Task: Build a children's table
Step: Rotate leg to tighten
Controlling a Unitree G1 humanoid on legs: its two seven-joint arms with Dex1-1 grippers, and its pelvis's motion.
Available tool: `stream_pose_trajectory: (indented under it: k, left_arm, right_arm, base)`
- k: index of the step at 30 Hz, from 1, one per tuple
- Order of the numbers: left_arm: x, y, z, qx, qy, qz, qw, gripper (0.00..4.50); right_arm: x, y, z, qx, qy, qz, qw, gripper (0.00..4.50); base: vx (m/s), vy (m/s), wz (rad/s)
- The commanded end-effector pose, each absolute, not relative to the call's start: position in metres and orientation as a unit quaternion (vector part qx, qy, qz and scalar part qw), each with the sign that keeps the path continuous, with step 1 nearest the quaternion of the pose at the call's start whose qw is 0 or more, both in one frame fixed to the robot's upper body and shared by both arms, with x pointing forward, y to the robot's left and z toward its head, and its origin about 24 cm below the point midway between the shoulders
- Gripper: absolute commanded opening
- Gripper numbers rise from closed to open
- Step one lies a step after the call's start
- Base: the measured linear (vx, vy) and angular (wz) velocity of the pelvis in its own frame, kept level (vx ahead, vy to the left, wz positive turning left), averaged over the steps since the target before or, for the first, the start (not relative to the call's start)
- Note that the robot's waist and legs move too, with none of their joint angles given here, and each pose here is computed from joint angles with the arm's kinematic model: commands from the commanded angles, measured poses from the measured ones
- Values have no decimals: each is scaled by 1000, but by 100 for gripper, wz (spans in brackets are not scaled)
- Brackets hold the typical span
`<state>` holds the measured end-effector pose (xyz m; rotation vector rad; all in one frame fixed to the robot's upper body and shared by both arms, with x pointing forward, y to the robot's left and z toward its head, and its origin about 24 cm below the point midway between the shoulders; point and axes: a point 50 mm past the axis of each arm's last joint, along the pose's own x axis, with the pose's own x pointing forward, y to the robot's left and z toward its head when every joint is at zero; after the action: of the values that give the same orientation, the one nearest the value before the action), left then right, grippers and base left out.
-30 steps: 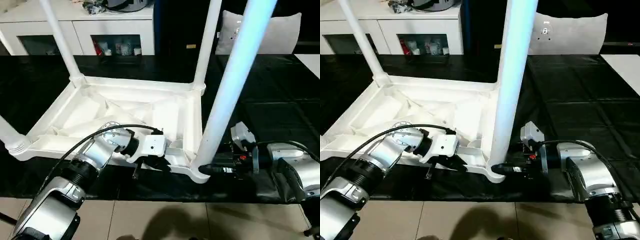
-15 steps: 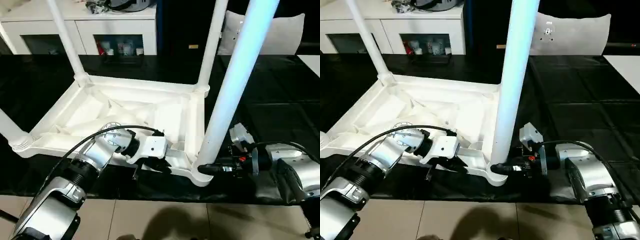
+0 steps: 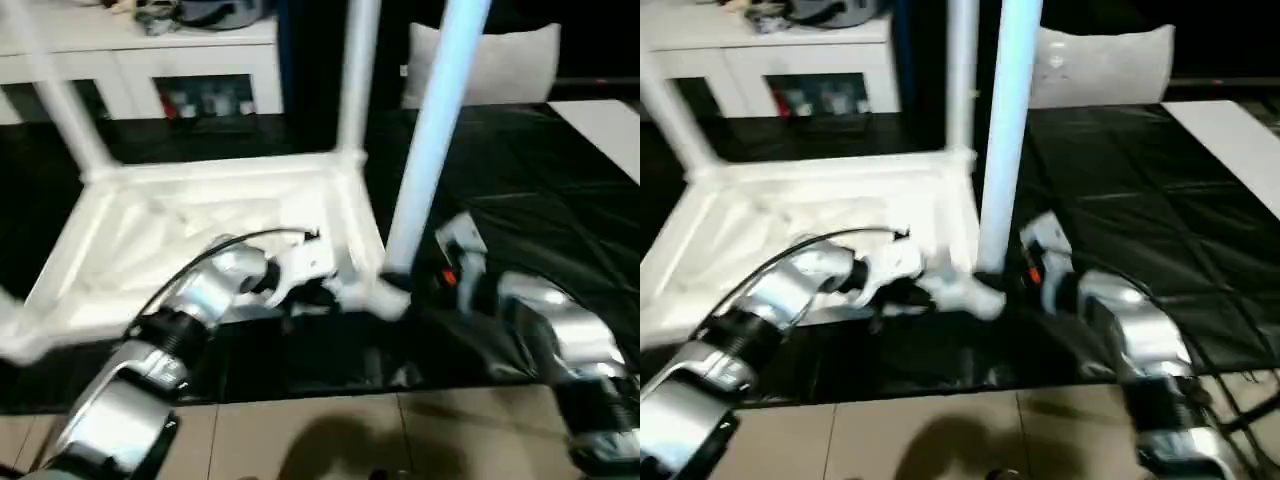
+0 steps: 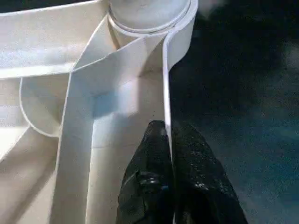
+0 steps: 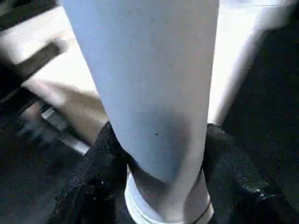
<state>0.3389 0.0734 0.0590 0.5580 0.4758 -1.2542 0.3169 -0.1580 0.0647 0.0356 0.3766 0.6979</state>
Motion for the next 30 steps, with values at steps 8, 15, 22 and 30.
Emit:
stream_pose_trajectory:
  k: [8,15,22,30]
  left_arm:
    - [342,40,71,245,182,-566,766,0]
    - [343,57,67,265,177,-576,752,0]
    - [334,79,61,293,177,-626,701,0]
    - [325,88,61,303,160,-674,655,0]
  right_arm:
    - [320,-135,57,30,162,293,942,290]
    - [314,-158,58,11,144,300,943,347]
    - [297,-178,64,-52,138,411,900,404]
    - [292,-190,74,-83,131,470,869,449]
  base:
    - [0,0,0]
    - [0,0,0]
    - [0,0,0]
    - [0,0,0]
